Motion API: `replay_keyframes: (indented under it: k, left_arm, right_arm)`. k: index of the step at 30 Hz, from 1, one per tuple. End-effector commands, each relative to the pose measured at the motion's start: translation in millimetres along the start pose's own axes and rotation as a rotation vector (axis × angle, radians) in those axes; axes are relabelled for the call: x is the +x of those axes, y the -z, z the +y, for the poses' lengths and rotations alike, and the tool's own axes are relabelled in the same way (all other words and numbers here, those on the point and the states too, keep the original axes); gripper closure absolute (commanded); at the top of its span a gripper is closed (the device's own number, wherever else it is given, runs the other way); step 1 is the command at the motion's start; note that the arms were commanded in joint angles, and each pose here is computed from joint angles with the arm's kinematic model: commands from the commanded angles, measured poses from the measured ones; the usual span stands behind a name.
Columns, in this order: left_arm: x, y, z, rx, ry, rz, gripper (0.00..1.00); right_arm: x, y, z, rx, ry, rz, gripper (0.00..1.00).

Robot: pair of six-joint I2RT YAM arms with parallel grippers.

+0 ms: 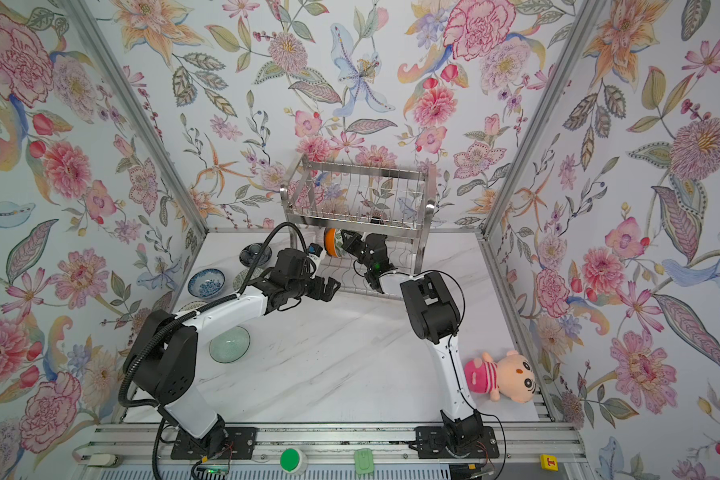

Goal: Load the bowls into the dish rack

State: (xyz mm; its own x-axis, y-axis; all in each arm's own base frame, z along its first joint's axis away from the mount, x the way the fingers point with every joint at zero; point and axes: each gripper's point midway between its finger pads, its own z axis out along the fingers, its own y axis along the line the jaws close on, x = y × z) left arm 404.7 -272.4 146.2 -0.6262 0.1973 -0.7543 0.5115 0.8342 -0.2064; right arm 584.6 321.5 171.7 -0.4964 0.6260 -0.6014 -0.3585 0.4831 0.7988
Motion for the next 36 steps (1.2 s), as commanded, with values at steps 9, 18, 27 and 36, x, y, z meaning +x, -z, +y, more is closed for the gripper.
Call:
replay_keyframes:
  k: [9, 18, 27, 36]
  left_arm:
    - [4, -2, 6, -0.032, -0.029, 0.017, 0.01]
    - [3, -1, 4, -0.027, -0.028, 0.013, 0.01]
    - [3, -1, 5, -0.034, -0.027, 0.014, 0.01]
    - [4, -1, 5, -0.029, -0.024, 0.016, 0.01]
  right_arm:
    - [-14, -4, 17, -0.086, -0.001, -0.042, 1.0]
    - [-7, -4, 6, -0.06, -0.008, -0.024, 1.0]
    - [-4, -1, 0, -0.035, 0.0, -0.006, 0.98]
    - [-3, 4, -3, 0.01, 0.036, 0.012, 0.94]
